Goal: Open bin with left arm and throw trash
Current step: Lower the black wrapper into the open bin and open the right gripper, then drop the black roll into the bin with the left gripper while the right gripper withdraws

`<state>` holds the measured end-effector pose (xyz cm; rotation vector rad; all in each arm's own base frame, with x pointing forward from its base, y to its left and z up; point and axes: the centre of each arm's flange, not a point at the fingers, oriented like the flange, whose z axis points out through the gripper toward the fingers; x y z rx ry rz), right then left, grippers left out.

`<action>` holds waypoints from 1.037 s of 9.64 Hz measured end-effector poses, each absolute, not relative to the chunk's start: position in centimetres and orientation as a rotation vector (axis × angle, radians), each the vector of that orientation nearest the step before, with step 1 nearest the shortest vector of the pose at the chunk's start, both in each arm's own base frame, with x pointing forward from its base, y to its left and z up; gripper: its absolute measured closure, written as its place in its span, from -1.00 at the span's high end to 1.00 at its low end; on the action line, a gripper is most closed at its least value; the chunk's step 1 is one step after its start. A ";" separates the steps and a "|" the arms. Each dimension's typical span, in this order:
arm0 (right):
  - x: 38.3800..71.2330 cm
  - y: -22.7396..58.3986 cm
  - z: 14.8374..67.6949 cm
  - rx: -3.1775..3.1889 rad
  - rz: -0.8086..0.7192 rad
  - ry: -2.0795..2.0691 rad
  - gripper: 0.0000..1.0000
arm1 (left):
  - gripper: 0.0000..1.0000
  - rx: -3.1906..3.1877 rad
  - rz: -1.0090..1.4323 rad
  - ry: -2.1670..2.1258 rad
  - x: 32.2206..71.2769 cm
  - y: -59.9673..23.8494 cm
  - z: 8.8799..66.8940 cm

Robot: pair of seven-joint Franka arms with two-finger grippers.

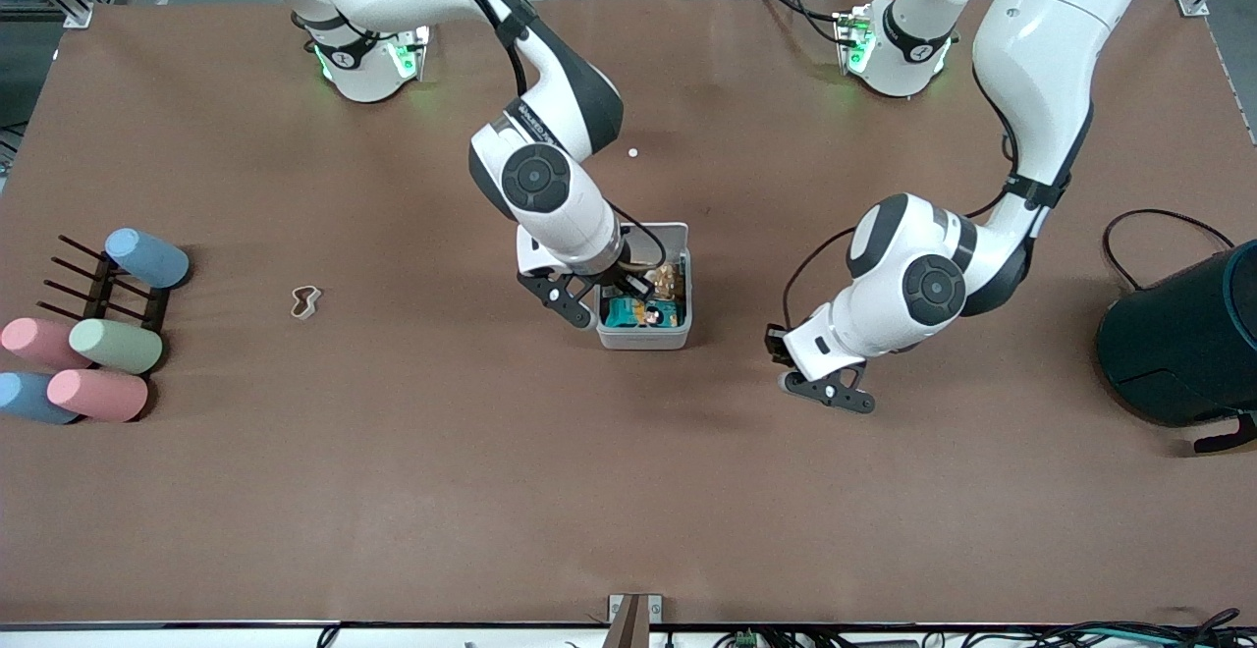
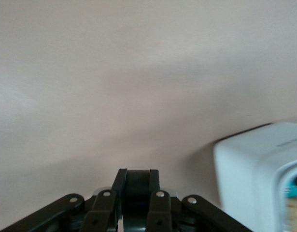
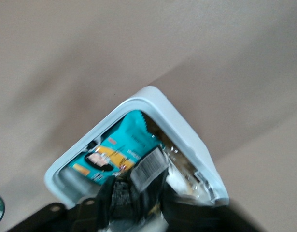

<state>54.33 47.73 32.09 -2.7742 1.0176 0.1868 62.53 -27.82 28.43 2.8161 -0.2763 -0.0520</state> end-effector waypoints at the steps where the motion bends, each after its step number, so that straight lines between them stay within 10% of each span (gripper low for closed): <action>1: 54.6 47.5 31.6 -2.777 0.188 1.026 0.14 | -0.57 2.763 -0.077 -0.203 62.4 -28.6 28.9; 5: 56.0 45.8 32.3 -2.779 0.201 1.067 0.89 | -0.57 2.580 -0.183 0.069 60.9 -33.9 32.2; 10: 59.2 35.0 38.4 -2.868 0.403 1.188 0.96 | -0.57 2.538 -0.221 0.114 59.9 -36.0 30.6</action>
